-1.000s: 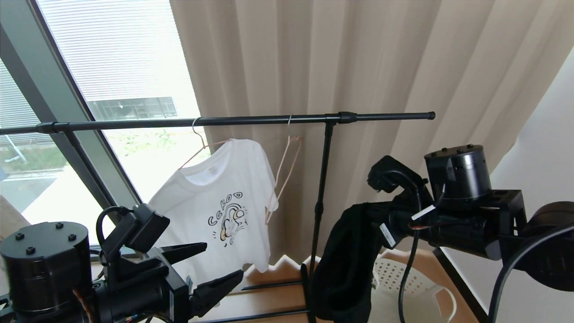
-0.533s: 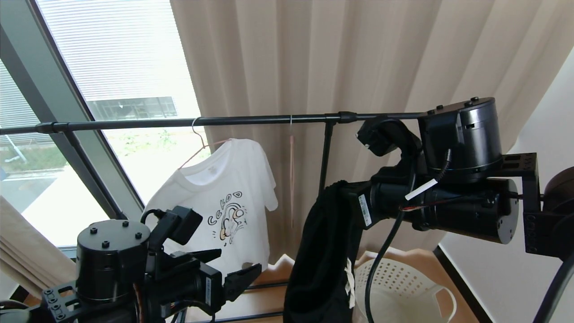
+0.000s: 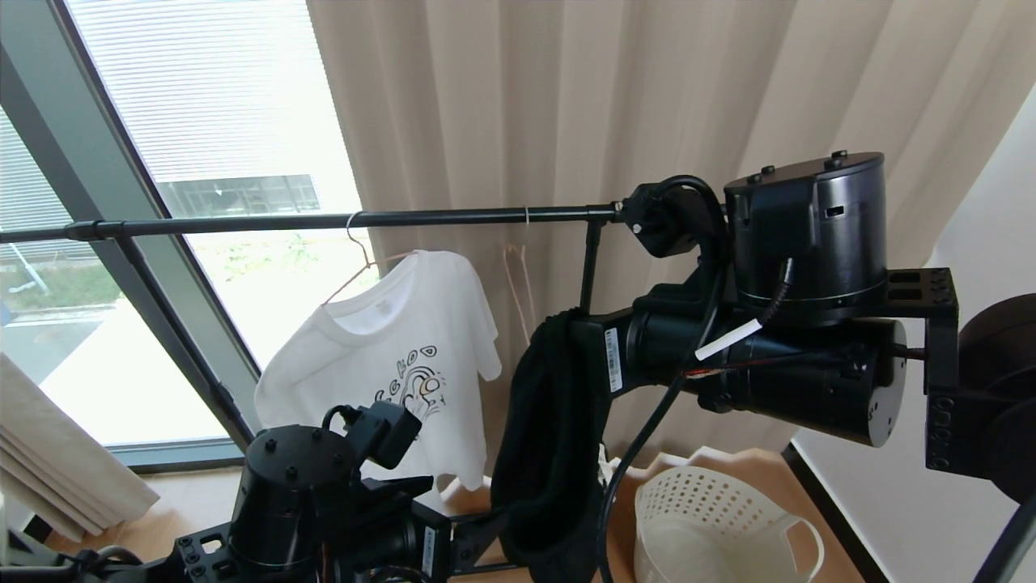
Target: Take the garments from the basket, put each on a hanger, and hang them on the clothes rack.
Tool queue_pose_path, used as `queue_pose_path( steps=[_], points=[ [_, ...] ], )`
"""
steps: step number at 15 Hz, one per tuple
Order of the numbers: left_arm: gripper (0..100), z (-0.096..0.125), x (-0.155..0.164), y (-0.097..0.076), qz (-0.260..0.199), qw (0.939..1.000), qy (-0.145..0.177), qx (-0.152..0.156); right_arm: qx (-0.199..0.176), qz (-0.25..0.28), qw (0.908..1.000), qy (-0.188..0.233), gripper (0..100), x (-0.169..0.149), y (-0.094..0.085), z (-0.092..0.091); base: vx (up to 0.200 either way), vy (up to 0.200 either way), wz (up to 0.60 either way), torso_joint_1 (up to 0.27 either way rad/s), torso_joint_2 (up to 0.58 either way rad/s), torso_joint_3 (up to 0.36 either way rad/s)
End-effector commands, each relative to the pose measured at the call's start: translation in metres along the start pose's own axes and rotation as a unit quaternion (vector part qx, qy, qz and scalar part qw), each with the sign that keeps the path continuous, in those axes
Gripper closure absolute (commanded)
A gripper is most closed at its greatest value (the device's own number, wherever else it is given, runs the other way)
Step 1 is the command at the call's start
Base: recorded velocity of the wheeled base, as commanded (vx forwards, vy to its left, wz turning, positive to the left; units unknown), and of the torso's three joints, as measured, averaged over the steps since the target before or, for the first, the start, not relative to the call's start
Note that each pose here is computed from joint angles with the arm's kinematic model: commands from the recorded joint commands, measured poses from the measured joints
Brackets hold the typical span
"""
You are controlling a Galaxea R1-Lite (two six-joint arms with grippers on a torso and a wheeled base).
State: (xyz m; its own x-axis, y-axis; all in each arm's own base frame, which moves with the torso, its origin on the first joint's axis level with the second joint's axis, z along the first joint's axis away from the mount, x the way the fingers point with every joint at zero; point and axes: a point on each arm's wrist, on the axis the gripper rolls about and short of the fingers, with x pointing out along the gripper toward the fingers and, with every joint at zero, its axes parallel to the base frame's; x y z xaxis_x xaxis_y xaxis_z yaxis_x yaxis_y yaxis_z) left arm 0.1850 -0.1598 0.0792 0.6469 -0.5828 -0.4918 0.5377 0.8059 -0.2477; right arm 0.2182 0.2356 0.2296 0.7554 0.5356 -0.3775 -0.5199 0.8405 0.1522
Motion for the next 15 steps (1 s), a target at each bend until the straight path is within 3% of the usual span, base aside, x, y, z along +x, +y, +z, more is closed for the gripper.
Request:
queue_pose_path(
  steps=[1, 10, 14, 15],
  points=[
    [0, -0.009, 0.007, 0.0, 0.001, 0.9998, 0.019, 0.002, 0.001, 0.005, 1.0, 0.0, 100, 0.001, 0.003, -0.001, 0.0, 0.0, 0.0, 0.0, 0.0, 0.0],
    [0, -0.026, 0.021, 0.0, -0.007, 0.9996, 0.024, 0.009, 0.029, 0.027, 0.999, -0.023, 100, -0.007, 0.013, 0.004, 0.0, 0.0, 0.0, 0.0, 0.0, 0.0],
    [0, -0.034, 0.024, -0.001, -0.007, 0.9992, 0.037, 0.012, 0.034, 0.037, 0.9973, -0.053, 100, -0.019, 0.015, 0.014, 0.0, 0.0, 0.0, 0.0, 0.0, 0.0],
    [100, -0.032, 0.024, -0.001, -0.001, 0.9995, 0.029, 0.012, 0.035, 0.034, 0.9972, -0.056, 100, -0.02, 0.013, 0.015, 0.0, 0.0, 0.0, 0.0, 0.0, 0.0]
  ],
)
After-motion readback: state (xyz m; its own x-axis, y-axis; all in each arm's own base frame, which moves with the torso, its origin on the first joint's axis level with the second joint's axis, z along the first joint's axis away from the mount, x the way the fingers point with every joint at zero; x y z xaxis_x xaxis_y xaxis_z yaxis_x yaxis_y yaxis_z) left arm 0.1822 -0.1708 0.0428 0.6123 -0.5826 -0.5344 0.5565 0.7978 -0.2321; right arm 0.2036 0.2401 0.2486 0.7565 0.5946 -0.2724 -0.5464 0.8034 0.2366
